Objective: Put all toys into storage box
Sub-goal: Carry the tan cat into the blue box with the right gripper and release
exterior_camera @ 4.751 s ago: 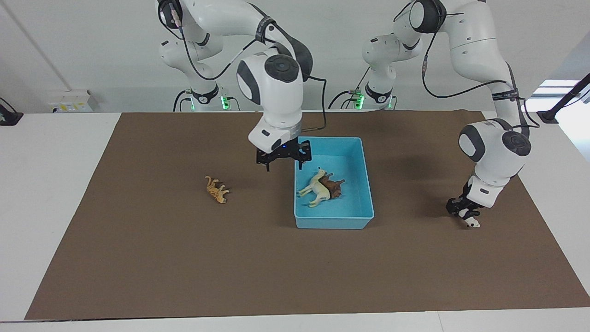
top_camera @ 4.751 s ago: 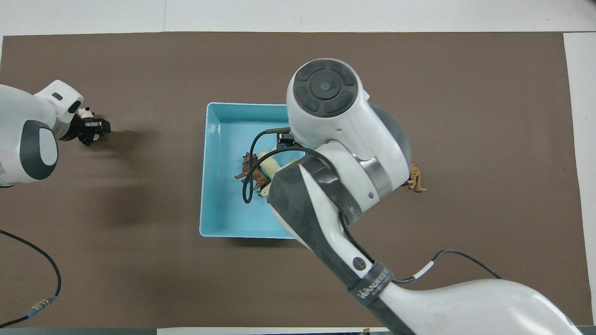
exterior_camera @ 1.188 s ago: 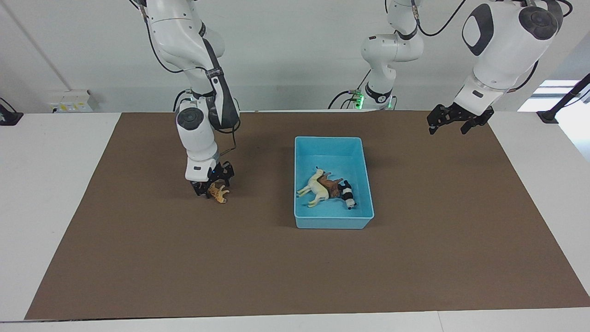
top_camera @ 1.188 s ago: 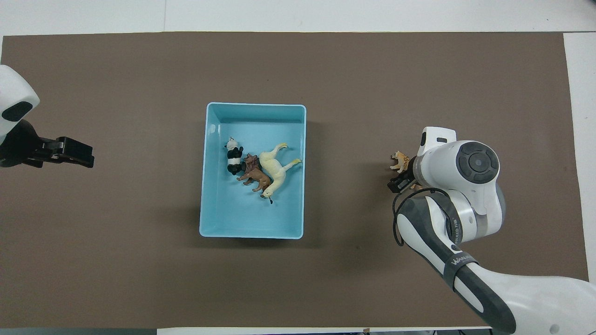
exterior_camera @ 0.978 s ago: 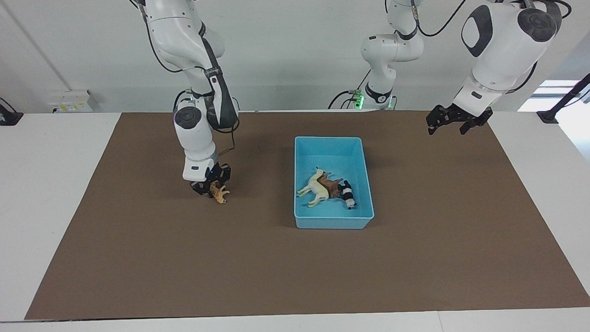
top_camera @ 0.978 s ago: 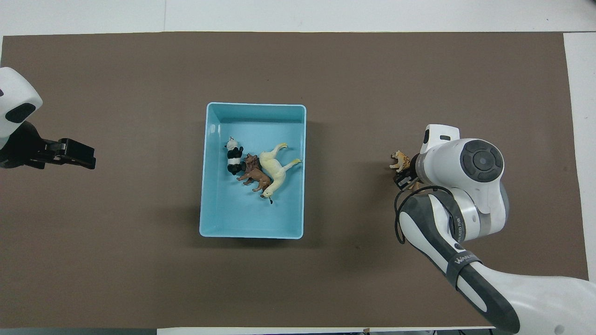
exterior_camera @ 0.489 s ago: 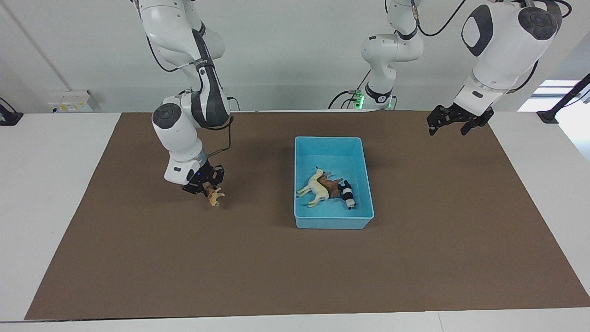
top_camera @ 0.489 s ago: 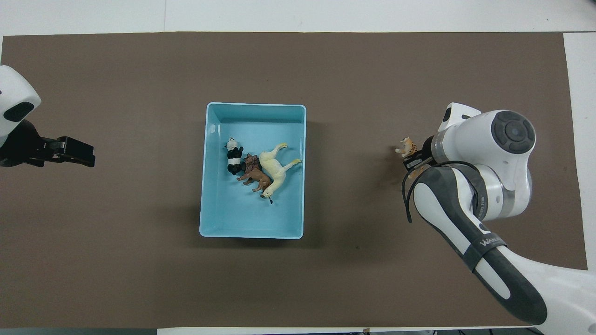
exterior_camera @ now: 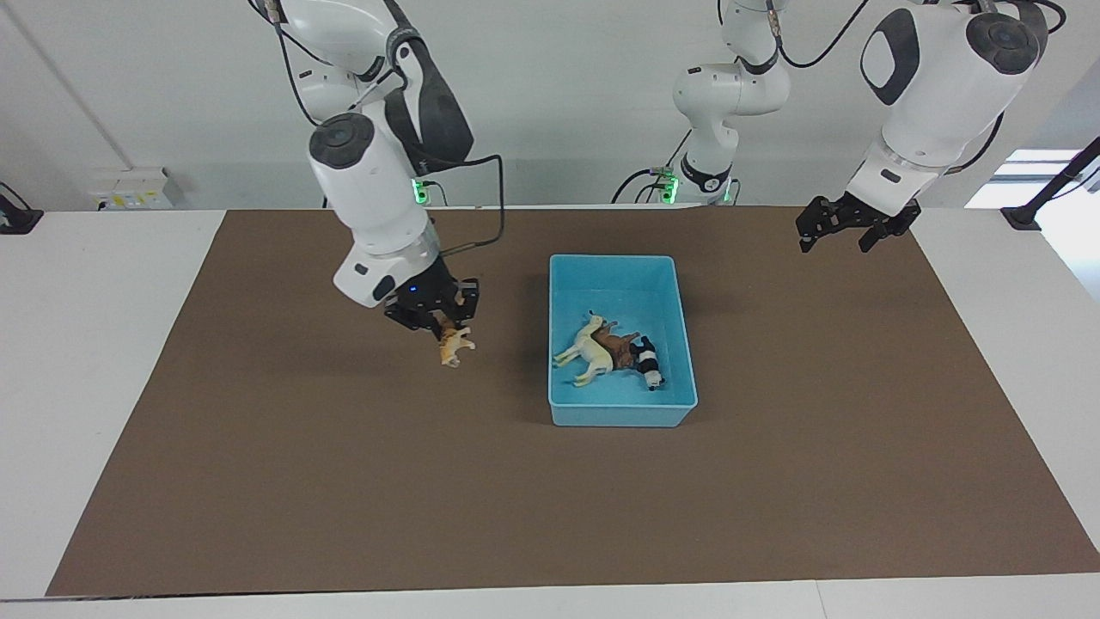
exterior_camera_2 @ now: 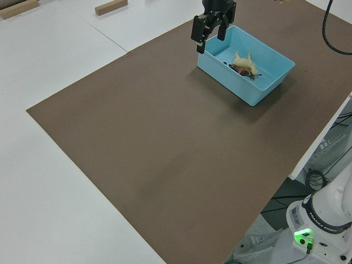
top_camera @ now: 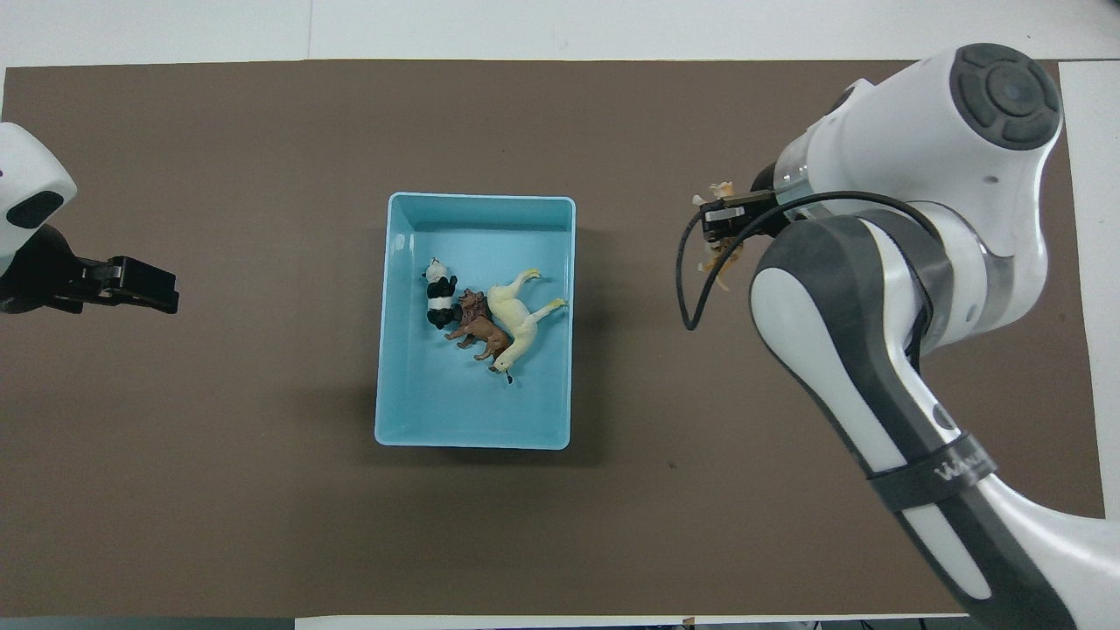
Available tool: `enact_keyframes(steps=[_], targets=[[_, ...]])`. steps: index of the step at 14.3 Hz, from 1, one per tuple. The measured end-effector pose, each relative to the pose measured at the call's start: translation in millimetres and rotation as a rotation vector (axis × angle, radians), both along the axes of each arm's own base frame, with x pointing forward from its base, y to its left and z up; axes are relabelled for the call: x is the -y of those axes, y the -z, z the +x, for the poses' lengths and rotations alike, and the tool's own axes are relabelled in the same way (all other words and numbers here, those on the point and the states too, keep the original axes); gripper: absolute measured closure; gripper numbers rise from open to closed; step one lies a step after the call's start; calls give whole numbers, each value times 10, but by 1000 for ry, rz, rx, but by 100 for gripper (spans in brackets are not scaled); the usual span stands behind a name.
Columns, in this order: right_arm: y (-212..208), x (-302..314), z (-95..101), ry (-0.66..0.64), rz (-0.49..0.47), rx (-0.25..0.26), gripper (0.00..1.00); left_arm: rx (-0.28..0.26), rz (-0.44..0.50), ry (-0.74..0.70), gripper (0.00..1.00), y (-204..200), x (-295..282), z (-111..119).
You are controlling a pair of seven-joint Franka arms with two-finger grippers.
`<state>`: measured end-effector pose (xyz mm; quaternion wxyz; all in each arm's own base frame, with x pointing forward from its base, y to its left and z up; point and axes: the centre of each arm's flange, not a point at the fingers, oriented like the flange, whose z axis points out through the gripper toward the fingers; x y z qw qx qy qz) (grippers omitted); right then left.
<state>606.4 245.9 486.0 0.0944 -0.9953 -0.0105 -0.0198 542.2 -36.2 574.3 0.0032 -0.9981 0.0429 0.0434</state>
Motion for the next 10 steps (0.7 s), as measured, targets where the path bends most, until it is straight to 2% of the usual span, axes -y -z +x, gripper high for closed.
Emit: enact_keyframes(steps=[2, 5, 7, 9, 10], targets=[[96, -587, -180, 30, -5, -28, 67, 0, 0, 0, 0, 0, 0, 0], [214, -1324, -439, 66, -36, -37, 67, 1, 0, 0, 0, 0, 0, 1], [305, -1730, -487, 68, -42, -28, 67, 1, 0, 0, 0, 0, -1, 1], [470, -1962, -440, 64, -54, -22, 67, 1, 0, 0, 0, 0, -1, 1], [557, -1996, -393, 63, -60, -23, 61, 1, 0, 0, 0, 0, -1, 1]])
